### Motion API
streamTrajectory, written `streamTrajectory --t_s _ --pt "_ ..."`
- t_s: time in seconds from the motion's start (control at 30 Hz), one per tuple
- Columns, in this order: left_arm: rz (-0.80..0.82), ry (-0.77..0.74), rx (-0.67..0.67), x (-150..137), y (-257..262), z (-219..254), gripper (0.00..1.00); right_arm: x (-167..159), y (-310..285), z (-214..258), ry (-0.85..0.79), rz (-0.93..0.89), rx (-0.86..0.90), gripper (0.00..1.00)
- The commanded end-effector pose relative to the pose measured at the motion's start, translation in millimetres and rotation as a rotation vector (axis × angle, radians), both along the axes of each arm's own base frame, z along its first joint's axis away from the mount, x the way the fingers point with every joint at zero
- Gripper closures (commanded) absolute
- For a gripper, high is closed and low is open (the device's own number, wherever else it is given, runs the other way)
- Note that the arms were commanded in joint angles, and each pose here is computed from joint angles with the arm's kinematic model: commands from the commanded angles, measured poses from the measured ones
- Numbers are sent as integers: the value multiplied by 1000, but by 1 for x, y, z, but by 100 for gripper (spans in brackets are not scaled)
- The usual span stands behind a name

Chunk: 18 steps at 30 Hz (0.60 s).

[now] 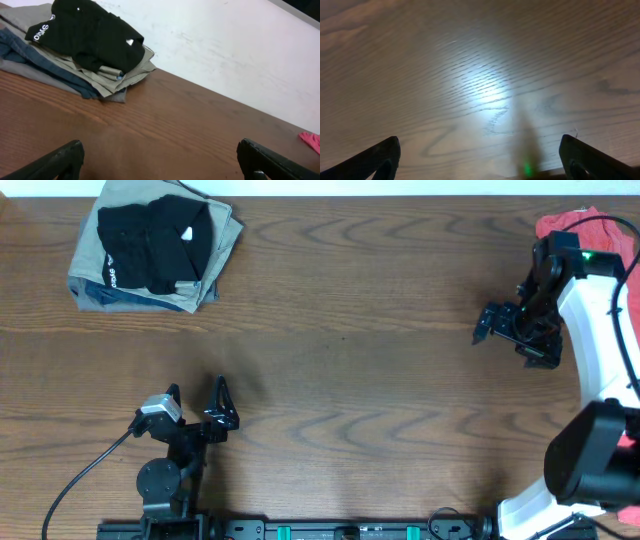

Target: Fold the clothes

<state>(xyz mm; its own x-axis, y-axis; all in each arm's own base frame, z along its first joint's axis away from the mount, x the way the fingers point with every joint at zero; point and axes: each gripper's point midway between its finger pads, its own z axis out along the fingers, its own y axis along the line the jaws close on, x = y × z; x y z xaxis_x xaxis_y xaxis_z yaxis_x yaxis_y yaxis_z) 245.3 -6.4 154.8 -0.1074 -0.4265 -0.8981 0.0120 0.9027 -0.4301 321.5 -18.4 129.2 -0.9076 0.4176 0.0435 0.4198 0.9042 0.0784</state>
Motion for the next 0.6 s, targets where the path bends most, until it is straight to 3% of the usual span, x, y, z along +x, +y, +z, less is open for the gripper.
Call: streamTrajectory --t_s 0.0,0.33,0.57 --pt "-10 47 -5 -1 -2 -14 2 -1 21 44 -150 76 -14 1" --pt "-10 47 -5 -1 -2 -14 2 -43 93 132 -459 320 20 1" --pt "-10 47 -5 -1 -1 -14 2 -77 102 176 -635 373 48 1"
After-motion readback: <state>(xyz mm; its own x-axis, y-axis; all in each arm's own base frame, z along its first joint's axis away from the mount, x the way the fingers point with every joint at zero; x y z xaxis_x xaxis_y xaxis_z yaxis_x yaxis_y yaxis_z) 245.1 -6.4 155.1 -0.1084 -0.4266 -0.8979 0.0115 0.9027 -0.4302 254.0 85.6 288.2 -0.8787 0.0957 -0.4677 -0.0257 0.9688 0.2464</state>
